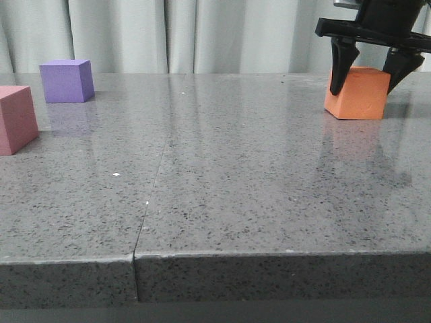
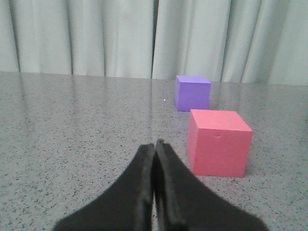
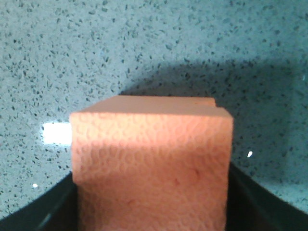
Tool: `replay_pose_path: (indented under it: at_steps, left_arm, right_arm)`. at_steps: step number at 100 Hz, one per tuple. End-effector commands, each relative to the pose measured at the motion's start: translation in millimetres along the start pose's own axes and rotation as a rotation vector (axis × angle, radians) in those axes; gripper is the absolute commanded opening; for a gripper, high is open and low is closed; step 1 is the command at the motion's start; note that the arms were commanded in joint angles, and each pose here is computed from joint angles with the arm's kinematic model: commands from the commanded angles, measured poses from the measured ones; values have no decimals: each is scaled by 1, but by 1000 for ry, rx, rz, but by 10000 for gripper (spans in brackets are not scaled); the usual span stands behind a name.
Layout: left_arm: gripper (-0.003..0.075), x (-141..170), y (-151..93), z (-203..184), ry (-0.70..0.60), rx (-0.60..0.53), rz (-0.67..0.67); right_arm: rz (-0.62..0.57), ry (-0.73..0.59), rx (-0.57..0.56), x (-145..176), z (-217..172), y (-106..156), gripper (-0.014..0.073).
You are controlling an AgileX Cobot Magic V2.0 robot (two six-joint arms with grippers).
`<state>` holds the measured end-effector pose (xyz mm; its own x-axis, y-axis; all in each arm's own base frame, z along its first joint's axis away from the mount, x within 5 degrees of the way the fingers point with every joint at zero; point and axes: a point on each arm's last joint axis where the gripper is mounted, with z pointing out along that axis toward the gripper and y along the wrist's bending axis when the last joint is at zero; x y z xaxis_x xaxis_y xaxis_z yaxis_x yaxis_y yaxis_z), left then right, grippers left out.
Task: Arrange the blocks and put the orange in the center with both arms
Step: 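Lift the orange cube and carry it toward the table center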
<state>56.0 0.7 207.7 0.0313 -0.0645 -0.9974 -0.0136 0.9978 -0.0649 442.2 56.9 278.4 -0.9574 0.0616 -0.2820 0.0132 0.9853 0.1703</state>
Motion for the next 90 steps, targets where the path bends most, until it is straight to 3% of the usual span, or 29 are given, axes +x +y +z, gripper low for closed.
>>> replay_pose_path:
  at_steps: [1, 32, 61, 90]
  left_arm:
    - [-20, 5, 1, -1, -69, -5, -16]
    - [-20, 5, 1, -1, -69, -5, -16]
    - [-20, 5, 1, -1, -69, -5, -16]
    - [-20, 5, 1, -1, -69, -5, -16]
  right_arm:
    - [-17, -120, -16, -5, -36, 4, 360]
    - [-37, -122, -34, -5, -55, 19, 360]
    - [-22, -137, -82, 0, -79, 60, 360]
    - [-30, -107, -123, 14, -72, 103, 360]
